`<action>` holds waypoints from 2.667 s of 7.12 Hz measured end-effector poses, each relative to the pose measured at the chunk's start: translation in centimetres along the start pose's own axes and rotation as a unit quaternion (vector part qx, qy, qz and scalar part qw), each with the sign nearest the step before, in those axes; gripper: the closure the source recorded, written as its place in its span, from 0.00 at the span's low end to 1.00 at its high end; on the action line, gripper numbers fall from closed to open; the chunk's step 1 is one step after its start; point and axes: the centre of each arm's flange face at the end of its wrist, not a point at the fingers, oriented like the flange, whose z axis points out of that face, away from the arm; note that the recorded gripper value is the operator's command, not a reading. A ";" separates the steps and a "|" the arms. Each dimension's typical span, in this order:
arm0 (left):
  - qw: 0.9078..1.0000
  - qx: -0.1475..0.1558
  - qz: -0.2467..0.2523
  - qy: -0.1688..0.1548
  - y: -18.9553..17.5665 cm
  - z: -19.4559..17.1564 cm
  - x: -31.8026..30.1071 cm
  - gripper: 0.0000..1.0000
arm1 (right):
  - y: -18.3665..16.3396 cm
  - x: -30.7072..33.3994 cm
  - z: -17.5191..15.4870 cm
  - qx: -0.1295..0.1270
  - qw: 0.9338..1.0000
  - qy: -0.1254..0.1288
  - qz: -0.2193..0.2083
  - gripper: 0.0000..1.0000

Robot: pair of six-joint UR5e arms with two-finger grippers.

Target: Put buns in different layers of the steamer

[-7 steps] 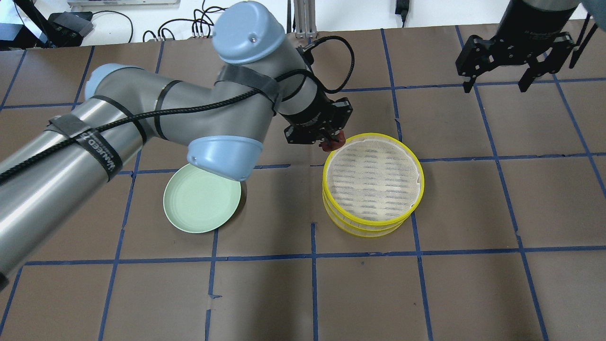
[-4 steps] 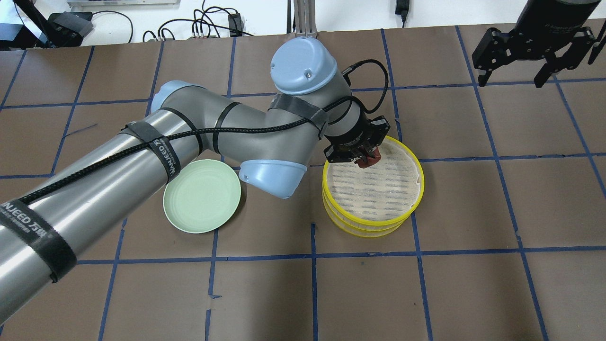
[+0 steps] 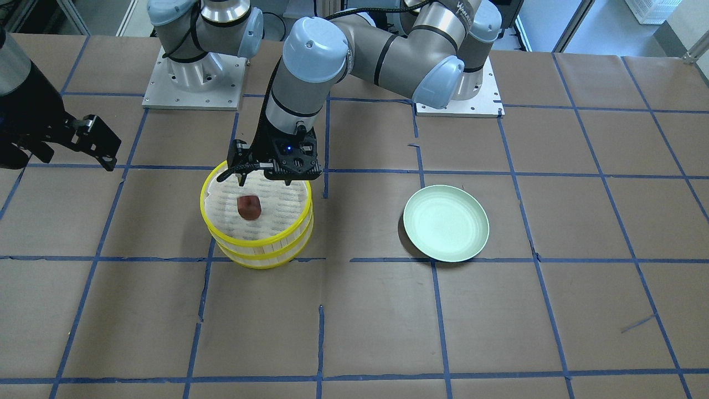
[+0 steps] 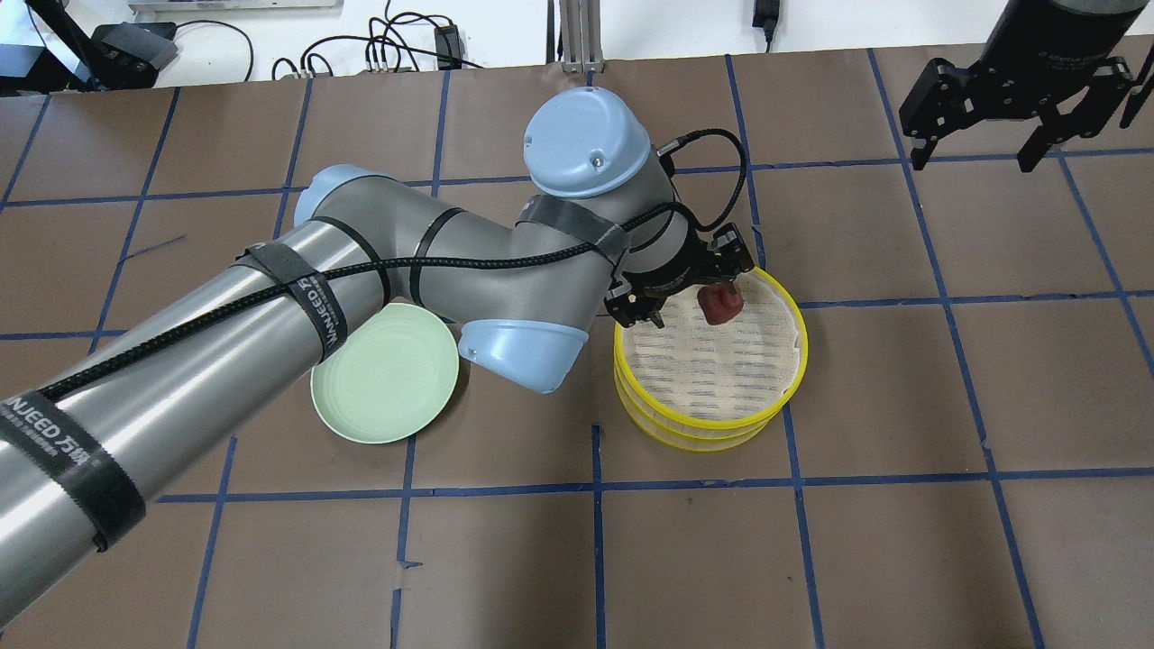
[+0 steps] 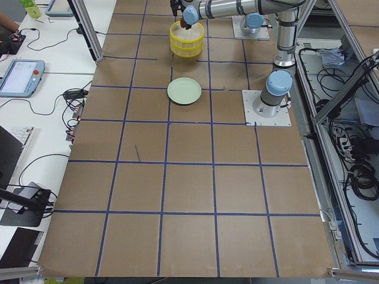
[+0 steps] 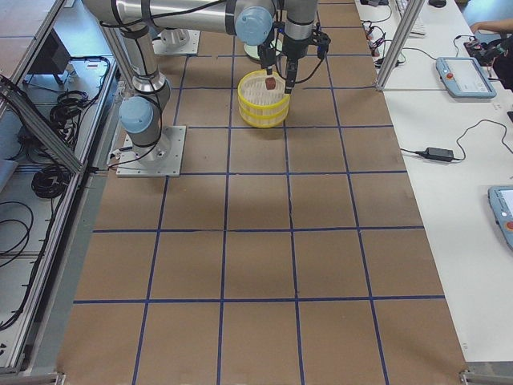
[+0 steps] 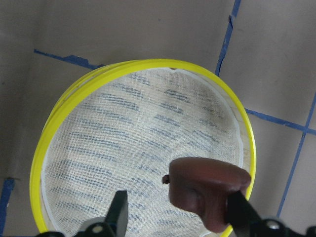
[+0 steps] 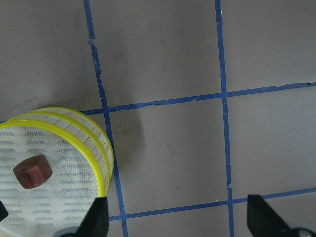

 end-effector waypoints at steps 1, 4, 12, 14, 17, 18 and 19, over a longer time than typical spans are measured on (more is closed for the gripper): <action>1.000 0.003 0.011 -0.010 -0.1 0.4 -0.3 0.00 | 0.0 0.0 0.0 0.000 1.000 0.000 0.000 0.00; 0.988 0.027 0.121 -0.092 -3.3 -1.6 -3.9 0.00 | 0.3 -1.6 -0.6 0.013 1.000 -0.002 -0.008 0.00; 0.985 -0.055 0.082 -0.139 -9.0 -27.3 -21.2 0.00 | 1.4 -9.6 -0.9 0.037 0.999 -0.032 0.019 0.00; 0.985 -0.061 0.082 -0.139 -8.7 -27.3 -21.2 0.00 | 1.4 -9.5 -0.9 0.035 0.999 -0.029 0.018 0.00; 0.985 -0.065 0.084 -0.139 -8.5 -27.1 -21.1 0.00 | 1.7 -9.4 -0.9 0.032 0.999 -0.029 0.016 0.00; 0.984 -0.068 0.084 -0.141 -8.3 -26.9 -21.2 0.00 | 1.9 -9.4 -0.9 0.032 0.999 -0.029 0.016 0.00; 0.983 -0.074 0.087 -0.146 -8.1 -26.3 -21.6 0.00 | 1.9 -9.4 -1.0 0.032 0.999 -0.029 0.016 0.00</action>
